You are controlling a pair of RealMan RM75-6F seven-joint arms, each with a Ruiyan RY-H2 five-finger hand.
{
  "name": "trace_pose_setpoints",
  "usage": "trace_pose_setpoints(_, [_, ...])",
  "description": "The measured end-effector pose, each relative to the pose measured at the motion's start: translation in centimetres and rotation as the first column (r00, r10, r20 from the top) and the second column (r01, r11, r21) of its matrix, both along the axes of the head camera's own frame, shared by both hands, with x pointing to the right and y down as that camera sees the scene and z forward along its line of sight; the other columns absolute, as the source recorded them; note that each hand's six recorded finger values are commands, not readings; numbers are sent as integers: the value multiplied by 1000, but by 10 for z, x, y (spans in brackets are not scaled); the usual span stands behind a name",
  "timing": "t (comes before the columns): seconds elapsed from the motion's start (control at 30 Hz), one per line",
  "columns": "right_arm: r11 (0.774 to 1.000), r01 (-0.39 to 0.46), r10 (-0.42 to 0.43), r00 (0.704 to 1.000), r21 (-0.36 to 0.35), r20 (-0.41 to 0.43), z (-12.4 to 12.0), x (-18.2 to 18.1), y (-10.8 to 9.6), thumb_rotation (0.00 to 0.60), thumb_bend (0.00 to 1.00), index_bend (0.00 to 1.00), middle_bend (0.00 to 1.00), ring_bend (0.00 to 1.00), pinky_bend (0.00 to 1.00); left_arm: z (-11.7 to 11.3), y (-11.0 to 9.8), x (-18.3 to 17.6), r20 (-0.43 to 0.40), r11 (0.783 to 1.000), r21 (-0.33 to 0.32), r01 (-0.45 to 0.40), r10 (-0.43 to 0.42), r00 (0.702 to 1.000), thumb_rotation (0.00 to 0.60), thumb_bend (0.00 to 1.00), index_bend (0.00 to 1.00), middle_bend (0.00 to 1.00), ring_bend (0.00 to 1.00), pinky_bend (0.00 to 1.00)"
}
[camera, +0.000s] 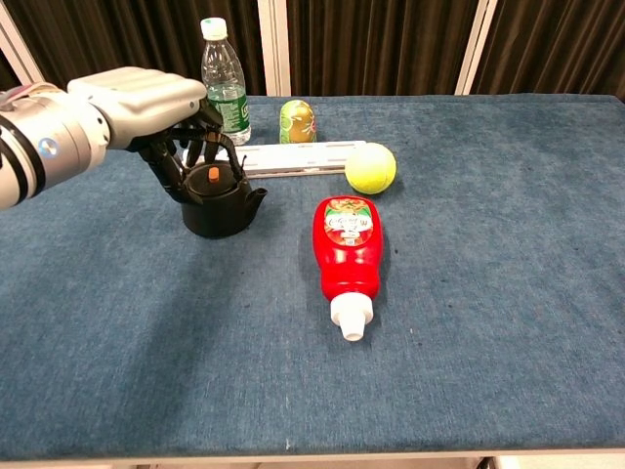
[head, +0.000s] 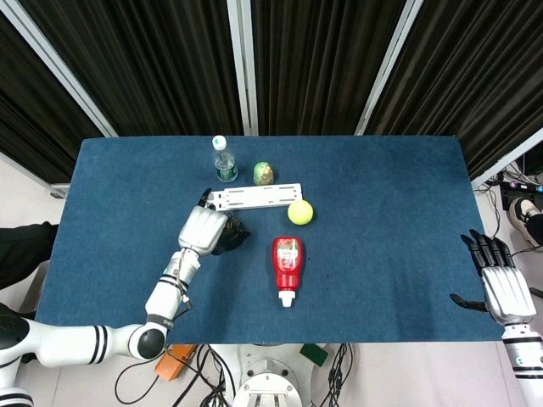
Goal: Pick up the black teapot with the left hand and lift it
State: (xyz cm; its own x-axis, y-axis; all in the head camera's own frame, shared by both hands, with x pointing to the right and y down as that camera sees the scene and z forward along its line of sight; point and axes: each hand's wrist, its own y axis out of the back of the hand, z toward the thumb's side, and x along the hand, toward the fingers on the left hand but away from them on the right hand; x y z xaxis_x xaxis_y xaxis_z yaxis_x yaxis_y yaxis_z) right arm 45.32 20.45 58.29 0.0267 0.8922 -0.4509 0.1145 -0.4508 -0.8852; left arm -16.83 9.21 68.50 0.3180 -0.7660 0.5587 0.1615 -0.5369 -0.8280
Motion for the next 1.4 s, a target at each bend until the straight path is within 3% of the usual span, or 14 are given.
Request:
trace_pose_setpoints(0.63, [1000, -9, 9, 1000, 2, 4, 2, 0, -3, 600, 66, 0, 0, 0, 0, 14, 13, 3, -77, 989, -147, 22, -34, 996, 589, 85, 842, 922, 793, 0])
trace_pose_setpoints(0.8, [1000, -14, 14, 1000, 0, 6, 2, 0, -3, 600, 66, 0, 0, 0, 0, 18, 14, 3, -106, 978, -203, 41, -64, 992, 492, 85, 950, 999, 897, 0])
trace_pose_setpoints(0.87, [1000, -15, 15, 1000, 1, 7, 2, 0, -4, 600, 66, 0, 0, 0, 0, 19, 13, 2, -120, 973, -223, 53, -81, 989, 428, 85, 989, 1000, 931, 0])
trace_pose_setpoints(1.0, [1000, -17, 17, 1000, 4, 8, 2, 0, -5, 600, 66, 0, 0, 0, 0, 17, 8, 0, -147, 969, -235, 79, -116, 982, 337, 82, 1000, 1000, 965, 0])
trace_pose_setpoints(1.27, [1000, -21, 21, 1000, 11, 7, 1, 2, -7, 600, 67, 0, 0, 0, 0, 7, -8, -5, -208, 967, -216, 132, -178, 962, 78, 29, 1000, 1000, 1000, 0])
trace_pose_setpoints(1.4, [1000, -21, 21, 1000, 19, 9, 0, 3, -8, 600, 67, 0, 0, 0, 0, 0, -16, -8, -225, 970, -191, 151, -193, 955, 67, 27, 1000, 1000, 1000, 13])
